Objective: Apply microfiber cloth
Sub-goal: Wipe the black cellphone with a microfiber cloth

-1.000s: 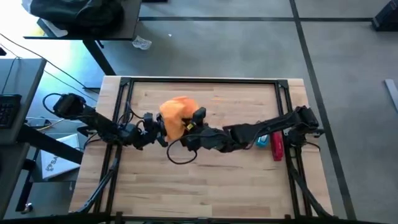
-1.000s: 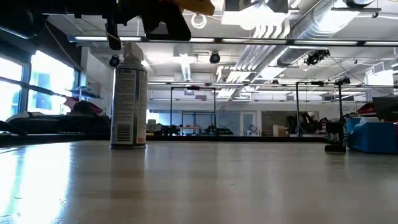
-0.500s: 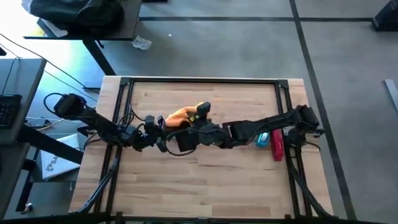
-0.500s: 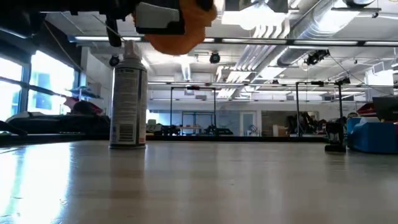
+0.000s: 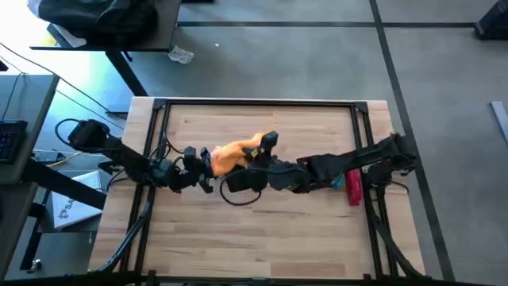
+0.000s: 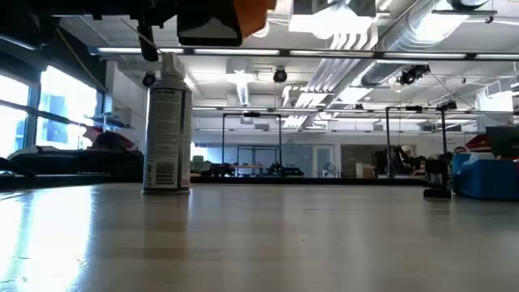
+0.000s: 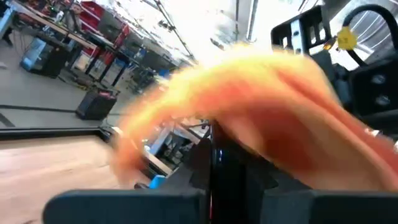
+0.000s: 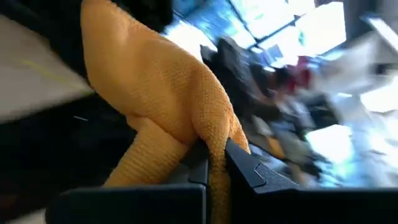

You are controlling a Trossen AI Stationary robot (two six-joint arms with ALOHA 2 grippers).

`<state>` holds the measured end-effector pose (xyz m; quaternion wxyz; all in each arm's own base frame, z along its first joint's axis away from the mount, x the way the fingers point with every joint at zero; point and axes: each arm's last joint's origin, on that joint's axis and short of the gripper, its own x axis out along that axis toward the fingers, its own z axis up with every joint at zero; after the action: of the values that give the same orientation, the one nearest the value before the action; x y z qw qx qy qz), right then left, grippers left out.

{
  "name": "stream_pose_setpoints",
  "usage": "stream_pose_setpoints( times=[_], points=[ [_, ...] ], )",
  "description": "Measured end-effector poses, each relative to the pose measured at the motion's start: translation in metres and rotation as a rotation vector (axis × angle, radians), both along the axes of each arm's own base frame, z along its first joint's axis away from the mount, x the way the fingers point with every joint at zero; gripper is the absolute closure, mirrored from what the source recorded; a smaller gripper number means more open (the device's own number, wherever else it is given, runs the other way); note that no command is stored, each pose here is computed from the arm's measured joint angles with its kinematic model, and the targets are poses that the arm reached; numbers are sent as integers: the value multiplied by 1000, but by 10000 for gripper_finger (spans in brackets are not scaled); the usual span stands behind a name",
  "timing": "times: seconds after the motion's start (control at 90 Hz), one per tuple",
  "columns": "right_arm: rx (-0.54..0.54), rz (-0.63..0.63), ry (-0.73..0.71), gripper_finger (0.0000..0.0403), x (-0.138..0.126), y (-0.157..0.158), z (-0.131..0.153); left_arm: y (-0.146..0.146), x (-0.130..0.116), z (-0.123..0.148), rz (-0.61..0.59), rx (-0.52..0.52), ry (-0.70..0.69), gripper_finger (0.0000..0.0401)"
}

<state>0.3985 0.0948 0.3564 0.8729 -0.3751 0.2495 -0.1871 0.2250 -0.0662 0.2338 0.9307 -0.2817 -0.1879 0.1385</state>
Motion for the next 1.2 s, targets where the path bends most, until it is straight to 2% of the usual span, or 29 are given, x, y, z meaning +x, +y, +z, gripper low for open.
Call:
stream_pose_setpoints(
  times=[0.156, 0.3, 0.411, 0.6, 0.667, 0.767, 0.844, 1.022, 1.067, 1.2],
  points=[
    [38, -26, 47, 403, 12, -6, -22, 1, 0, -2, 20, 0, 17, 386],
    [61, 13, 81, 403, 18, -8, -31, 1, 0, -2, 33, -6, 16, 386],
    [58, 8, 82, 403, 17, -11, -29, 1, 0, -2, 39, -9, 13, 386],
    [-8, -62, 73, 403, 15, -14, -25, 2, 0, -1, 41, -10, 12, 386],
    [32, -54, 55, 403, 15, -13, -25, 1, 0, -1, 39, -10, 12, 386],
    [139, 39, 52, 403, 16, -12, -26, 1, 0, -2, 29, -6, 13, 386],
    [159, 80, 81, 403, 16, -11, -28, 0, 0, -2, 23, -4, 13, 386],
    [90, -49, 49, 403, 15, -14, -27, 2, 0, -1, 41, -12, 9, 386],
    [107, -23, 56, 403, 15, -14, -28, 2, 0, -1, 41, -11, 11, 386],
    [215, 174, 110, 403, 17, -9, -31, 0, 0, -1, 24, -6, 9, 386]
  ],
)
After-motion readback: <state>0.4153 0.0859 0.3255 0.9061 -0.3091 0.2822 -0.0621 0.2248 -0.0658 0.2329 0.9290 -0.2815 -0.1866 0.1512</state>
